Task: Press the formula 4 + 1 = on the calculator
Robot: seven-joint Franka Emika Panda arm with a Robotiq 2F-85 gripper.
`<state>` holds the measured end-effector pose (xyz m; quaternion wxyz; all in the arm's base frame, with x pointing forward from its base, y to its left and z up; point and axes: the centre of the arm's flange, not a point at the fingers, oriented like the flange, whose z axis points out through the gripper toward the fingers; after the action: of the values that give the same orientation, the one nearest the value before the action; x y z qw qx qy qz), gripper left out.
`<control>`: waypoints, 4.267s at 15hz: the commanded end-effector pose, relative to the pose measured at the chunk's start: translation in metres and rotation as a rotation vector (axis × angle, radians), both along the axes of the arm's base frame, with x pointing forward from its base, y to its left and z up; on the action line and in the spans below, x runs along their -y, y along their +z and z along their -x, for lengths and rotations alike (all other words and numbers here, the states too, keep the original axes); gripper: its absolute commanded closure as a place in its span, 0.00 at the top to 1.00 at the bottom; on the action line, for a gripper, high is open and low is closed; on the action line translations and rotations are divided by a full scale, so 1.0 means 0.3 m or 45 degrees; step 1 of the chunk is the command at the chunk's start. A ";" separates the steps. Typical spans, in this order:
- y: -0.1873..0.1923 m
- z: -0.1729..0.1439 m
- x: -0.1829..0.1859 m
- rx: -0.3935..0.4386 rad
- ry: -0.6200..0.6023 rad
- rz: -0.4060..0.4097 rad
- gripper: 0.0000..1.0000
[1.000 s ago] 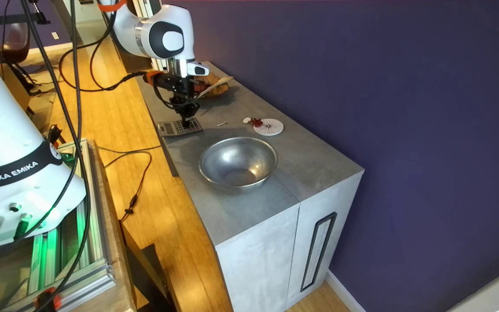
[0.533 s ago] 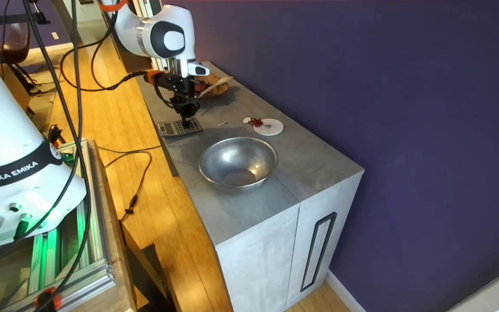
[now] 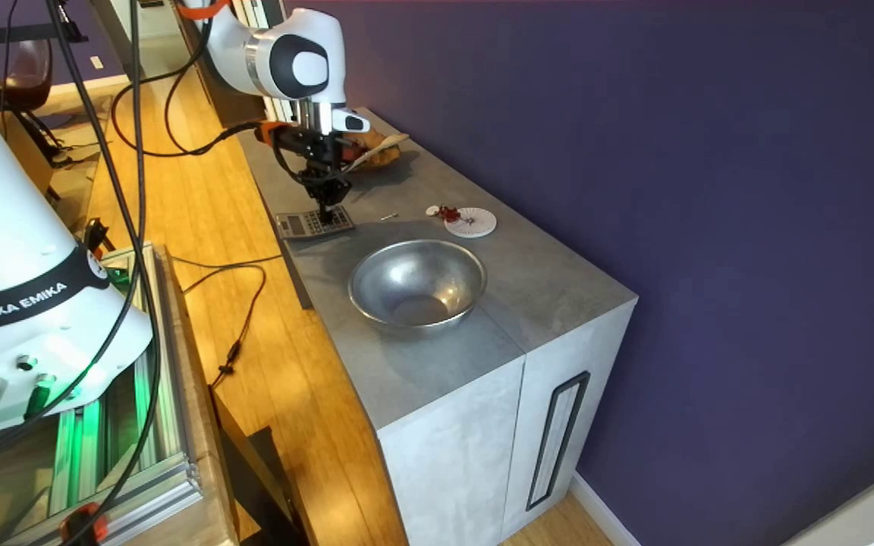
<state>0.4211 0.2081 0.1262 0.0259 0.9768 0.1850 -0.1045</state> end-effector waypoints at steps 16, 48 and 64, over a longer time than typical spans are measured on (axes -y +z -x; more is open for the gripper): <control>0.069 0.014 0.007 0.086 0.020 -0.028 0.00; 0.014 -0.071 -0.032 0.121 0.102 -0.037 0.00; -0.016 -0.089 -0.046 0.099 0.145 -0.021 0.00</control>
<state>0.4445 0.2183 0.1280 0.0231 0.9713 0.2299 -0.0565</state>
